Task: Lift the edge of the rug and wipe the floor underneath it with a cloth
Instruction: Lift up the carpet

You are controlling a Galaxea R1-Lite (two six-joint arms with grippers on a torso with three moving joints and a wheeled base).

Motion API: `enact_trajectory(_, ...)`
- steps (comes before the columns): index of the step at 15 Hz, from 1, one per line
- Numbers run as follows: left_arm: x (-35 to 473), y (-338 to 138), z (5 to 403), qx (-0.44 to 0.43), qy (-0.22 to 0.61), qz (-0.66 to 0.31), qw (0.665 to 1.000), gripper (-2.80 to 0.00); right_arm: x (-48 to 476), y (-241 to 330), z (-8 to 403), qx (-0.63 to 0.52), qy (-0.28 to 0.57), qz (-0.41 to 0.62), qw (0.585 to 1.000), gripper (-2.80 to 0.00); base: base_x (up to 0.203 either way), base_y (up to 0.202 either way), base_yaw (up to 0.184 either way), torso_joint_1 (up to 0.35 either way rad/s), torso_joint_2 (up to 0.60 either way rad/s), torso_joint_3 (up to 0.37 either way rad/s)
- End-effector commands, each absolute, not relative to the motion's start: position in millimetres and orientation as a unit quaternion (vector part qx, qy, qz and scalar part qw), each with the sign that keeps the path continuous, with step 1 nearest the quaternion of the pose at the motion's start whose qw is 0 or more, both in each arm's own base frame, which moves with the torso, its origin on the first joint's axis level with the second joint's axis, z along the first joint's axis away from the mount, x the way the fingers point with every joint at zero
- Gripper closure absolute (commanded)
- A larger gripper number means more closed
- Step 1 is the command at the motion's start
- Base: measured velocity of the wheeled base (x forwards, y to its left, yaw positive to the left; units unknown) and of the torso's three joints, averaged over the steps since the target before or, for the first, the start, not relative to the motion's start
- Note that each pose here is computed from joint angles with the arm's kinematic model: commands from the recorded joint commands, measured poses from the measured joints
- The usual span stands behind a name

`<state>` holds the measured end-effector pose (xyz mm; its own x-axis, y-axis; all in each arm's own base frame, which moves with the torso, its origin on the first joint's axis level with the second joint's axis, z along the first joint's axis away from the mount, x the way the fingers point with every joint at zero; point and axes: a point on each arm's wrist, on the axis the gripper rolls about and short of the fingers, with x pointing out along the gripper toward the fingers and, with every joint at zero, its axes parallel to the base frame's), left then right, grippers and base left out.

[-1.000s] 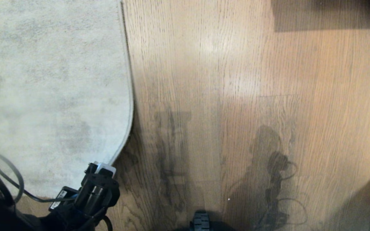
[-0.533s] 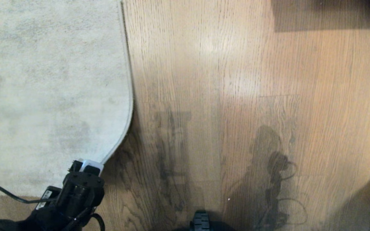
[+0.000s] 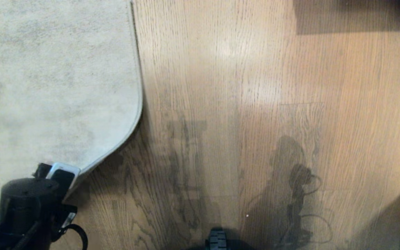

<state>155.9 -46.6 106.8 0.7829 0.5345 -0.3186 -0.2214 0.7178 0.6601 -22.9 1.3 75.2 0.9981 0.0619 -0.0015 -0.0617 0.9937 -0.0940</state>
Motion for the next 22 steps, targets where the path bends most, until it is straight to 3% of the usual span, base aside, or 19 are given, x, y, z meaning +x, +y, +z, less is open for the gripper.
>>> enact_trajectory(1, 147, -39, 119, 0.286, 0.226, 0.222, 0.904, 0.0, -23, 1, 75, -0.047, 0.0, 0.031, 0.998, 0.0, 0.0, 0.0, 0.0, 0.0, 0.0, 0.0)
enact_trajectory(9, 132, -24, 151, 0.258, 0.225, 0.183, 0.922, 0.0, -23, 1, 75, -0.047, 0.0, 0.031, 0.998, 0.0, 0.0, 0.0, 0.0, 0.0, 0.0, 0.0)
enact_trajectory(22, 126, -25, 139, 0.247, 0.238, 0.146, 0.928, 0.0, -23, 1, 75, -0.047, 0.0, 0.031, 0.998, 0.0, 0.0, 0.0, 0.0, 0.0, 0.0, 0.0)
